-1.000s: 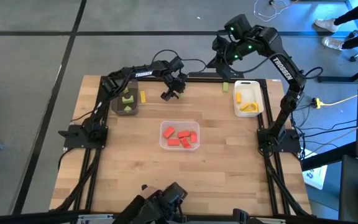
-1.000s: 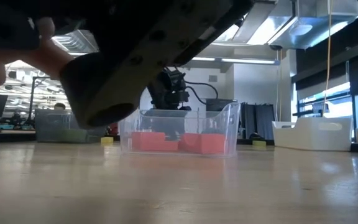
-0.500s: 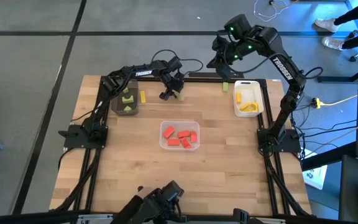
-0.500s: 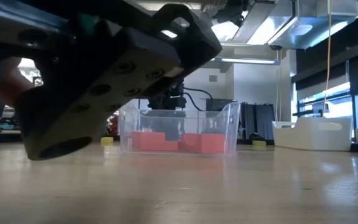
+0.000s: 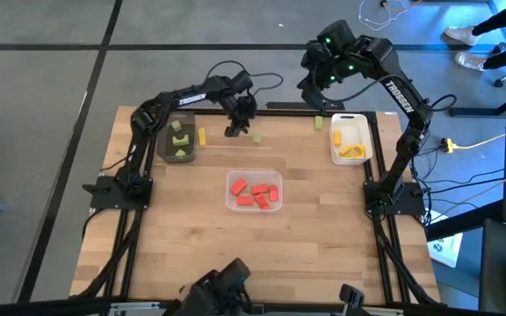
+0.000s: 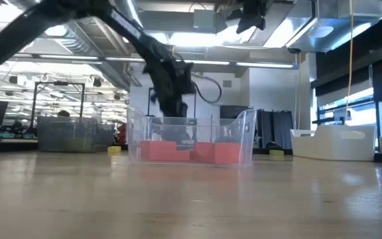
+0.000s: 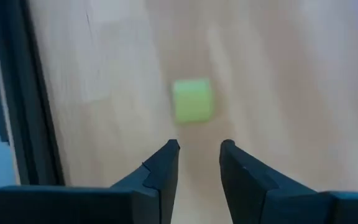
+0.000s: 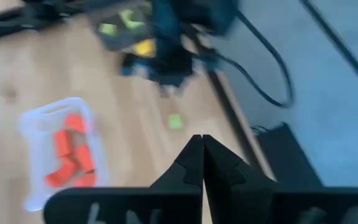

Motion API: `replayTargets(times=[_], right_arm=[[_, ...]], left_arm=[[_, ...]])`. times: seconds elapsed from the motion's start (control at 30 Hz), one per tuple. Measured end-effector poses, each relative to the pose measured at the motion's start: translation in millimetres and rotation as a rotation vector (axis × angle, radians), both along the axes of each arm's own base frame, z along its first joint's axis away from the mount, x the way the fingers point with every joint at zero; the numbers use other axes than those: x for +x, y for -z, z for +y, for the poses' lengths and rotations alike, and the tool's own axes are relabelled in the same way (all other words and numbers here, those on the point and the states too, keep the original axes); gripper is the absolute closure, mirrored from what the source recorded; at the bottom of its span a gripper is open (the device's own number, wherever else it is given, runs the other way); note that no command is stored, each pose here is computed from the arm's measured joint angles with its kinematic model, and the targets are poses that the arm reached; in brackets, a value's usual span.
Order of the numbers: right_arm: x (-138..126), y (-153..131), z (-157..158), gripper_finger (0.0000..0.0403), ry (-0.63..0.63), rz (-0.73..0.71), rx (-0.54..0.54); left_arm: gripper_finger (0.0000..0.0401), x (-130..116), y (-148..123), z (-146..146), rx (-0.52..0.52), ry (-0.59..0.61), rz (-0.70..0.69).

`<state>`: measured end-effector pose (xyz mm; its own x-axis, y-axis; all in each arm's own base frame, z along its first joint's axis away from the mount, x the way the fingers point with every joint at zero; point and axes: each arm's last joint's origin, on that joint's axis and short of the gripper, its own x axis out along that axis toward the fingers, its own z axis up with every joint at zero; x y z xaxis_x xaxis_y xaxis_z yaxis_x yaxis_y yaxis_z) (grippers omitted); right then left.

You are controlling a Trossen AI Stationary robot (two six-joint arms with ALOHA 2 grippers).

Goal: Sort & place blocks by color
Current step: Put the green block into the black bin

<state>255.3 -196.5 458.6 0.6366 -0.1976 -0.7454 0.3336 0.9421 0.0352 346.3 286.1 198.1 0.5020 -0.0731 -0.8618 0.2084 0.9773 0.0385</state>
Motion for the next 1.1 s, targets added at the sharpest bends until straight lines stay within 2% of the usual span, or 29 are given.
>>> replayTargets(times=[0.07, 0.17, 0.4, 0.57, 0.73, 0.87, 1.1], right_arm=[[0.1, 0.8, -1.7, 0.0402, 0.04, 0.018, -0.015], [6.6, 4.9, -6.8, 0.0402, 0.04, 0.01, -0.016], [33.4, 34.7, -29.0, 0.0397, 0.0, 0.081, -0.027], [50.7, 52.1, -43.9, 0.036, -0.008, 0.087, -0.042], [62.1, 64.2, -51.7, 0.0306, -0.051, 0.096, -0.065], [68.5, 74.9, -56.6, 0.0263, -0.061, 0.118, -0.054], [90.0, 109.1, -67.0, 0.021, -0.263, 0.16, -0.066]], left_arm=[[0.0295, -5.9, -20.5, -7.1, -0.068, -0.043, -0.031], [0.0298, -15.9, -52.9, -17.1, -0.111, -0.084, -0.083], [0.03, -40.2, -119.3, -37.9, -0.075, -0.204, -0.184], [0.03, -57.7, -155.5, -53.7, -0.027, -0.252, -0.248], [0.03, -72.9, -174.8, -66.2, 0.008, -0.292, -0.247], [0.03, -78.5, -178.4, -72.4, 0.038, -0.328, -0.203], [0.03, -82.1, -177.9, -75.8, 0.024, -0.356, -0.163]])
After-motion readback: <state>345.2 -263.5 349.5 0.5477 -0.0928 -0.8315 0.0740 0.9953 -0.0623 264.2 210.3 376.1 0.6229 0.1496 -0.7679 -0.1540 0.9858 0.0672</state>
